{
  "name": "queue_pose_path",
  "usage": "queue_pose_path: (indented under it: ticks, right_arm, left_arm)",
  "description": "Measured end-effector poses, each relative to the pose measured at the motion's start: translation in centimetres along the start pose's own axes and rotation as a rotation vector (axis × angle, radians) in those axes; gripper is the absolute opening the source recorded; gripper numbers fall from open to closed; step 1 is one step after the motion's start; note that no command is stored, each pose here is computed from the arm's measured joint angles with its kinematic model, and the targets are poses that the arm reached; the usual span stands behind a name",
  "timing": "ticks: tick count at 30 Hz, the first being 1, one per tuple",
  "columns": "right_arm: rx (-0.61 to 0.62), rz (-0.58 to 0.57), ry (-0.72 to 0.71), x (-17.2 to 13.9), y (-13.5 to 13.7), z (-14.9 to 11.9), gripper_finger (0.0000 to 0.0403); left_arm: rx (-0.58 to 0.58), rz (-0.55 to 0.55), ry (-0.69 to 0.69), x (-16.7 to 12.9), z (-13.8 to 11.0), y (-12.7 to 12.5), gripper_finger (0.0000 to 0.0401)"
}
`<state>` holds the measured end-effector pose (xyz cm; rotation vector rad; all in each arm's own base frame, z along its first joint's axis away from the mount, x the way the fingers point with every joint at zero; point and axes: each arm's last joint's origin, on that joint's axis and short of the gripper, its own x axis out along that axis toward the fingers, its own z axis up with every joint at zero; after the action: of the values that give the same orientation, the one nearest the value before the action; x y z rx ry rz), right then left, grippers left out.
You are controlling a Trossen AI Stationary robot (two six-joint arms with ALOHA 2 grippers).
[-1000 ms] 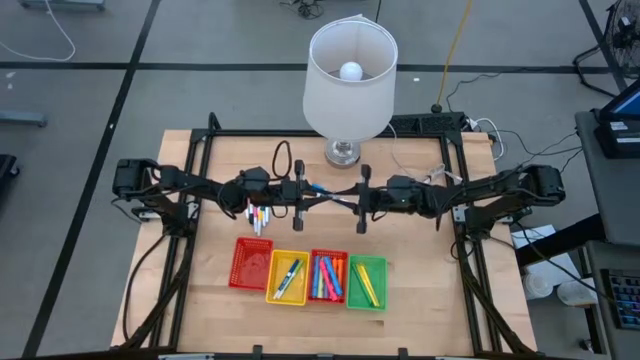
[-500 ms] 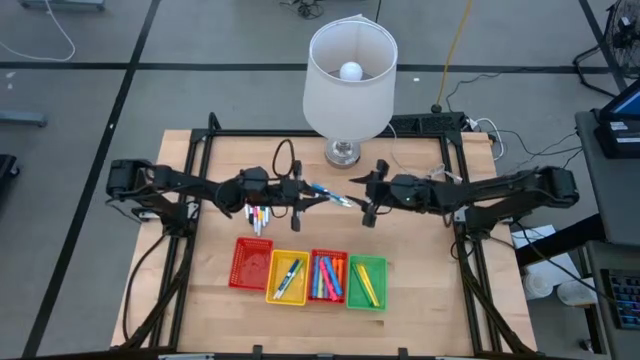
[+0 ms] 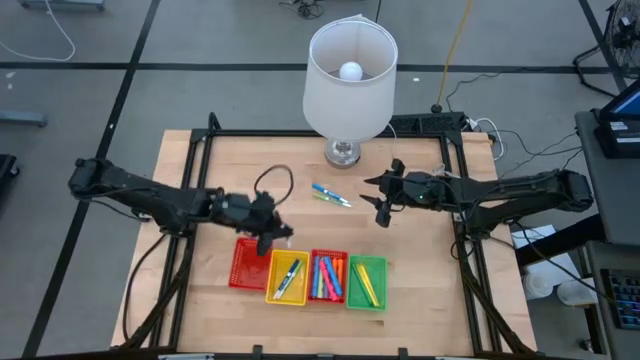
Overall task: Pick & Place Markers
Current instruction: Put the brown marker into the yellow bin
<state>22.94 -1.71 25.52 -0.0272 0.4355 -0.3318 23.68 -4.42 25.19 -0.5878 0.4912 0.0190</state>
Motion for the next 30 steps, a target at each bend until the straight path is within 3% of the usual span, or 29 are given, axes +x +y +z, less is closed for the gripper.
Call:
queue_pose_path:
  ticks: [9, 16, 24, 30]
  right_arm:
    - [-0.008, 0.002, -0.004, 0.0, 0.0, 0.0, 0.0196]
    - [-0.007, 0.002, -0.005, 0.0, 0.0, 0.0, 0.0196]
    - [-0.001, 0.002, -0.024, 0.0, 0.0, 0.2, 0.0196]
    - [0.004, 0.007, -0.026, 0.0, 0.0, 0.3, 0.0196]
  left_arm:
    - [-0.239, 0.110, 0.163, 2.6, -4.8, -1.7, 0.0036]
    - [-0.340, 0.176, 0.370, 5.7, -8.2, -0.9, 0.0036]
    - [-0.324, 0.049, 0.428, 6.5, -8.5, -1.4, 0.0037]
    - [-0.307, -0.002, 0.475, 6.5, -8.5, -1.6, 0.0105]
